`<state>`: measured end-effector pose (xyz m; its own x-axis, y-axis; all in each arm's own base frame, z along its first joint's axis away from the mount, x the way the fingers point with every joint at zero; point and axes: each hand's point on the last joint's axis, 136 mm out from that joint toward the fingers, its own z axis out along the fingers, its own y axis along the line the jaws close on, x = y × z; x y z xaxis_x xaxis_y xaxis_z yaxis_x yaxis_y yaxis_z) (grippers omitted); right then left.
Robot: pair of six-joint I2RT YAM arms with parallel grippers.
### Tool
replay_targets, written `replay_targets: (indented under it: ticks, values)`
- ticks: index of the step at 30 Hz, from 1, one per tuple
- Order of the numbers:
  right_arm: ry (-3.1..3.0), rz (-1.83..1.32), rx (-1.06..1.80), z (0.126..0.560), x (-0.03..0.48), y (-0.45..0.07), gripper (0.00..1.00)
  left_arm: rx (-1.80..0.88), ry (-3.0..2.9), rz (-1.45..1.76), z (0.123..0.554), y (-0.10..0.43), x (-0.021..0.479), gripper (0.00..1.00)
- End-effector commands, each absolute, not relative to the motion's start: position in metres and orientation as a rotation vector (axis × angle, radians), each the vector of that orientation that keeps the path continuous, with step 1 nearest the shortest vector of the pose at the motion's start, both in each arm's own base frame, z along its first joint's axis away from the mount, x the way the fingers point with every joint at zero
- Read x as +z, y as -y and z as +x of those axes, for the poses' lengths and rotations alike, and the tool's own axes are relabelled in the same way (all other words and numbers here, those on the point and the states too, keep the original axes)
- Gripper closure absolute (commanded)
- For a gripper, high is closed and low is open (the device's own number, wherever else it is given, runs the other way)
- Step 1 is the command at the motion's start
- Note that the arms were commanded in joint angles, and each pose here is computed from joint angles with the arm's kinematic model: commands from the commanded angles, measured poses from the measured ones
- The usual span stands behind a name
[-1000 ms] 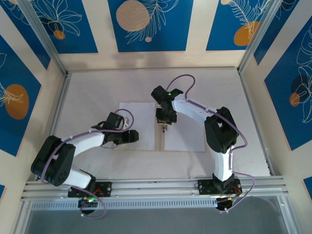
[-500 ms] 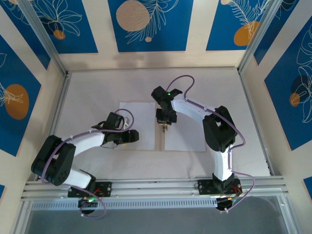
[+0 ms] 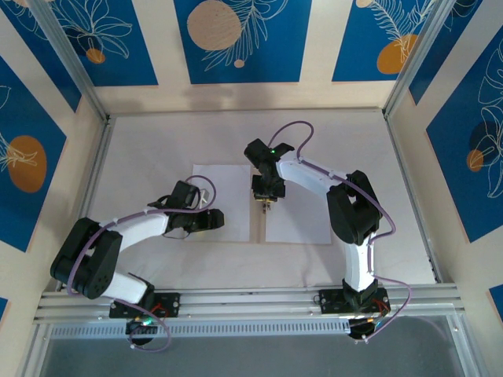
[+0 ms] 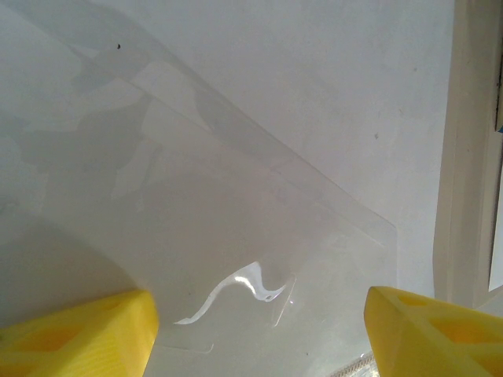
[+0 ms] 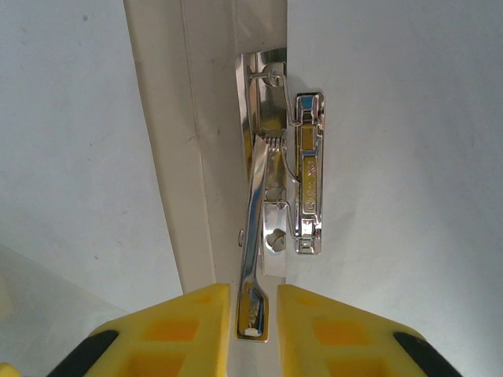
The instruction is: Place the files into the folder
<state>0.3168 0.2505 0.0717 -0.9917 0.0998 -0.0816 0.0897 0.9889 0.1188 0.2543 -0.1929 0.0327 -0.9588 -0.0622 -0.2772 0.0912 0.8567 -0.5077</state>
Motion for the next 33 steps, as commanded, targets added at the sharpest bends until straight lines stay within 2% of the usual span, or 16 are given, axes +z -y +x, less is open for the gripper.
replay_targets:
  ticks: [1,33]
  values:
    - [-3.071,0.148,0.172,0.3153,0.0736,-0.2489,0.74,-0.748,-2.827,0.006,0.2407,0.1883,0.016,0.28]
    - [-3.069,0.155,0.196,0.316,0.0806,-0.2479,0.76,-0.75,-2.847,0.007,0.2409,0.1899,0.0126,0.28]
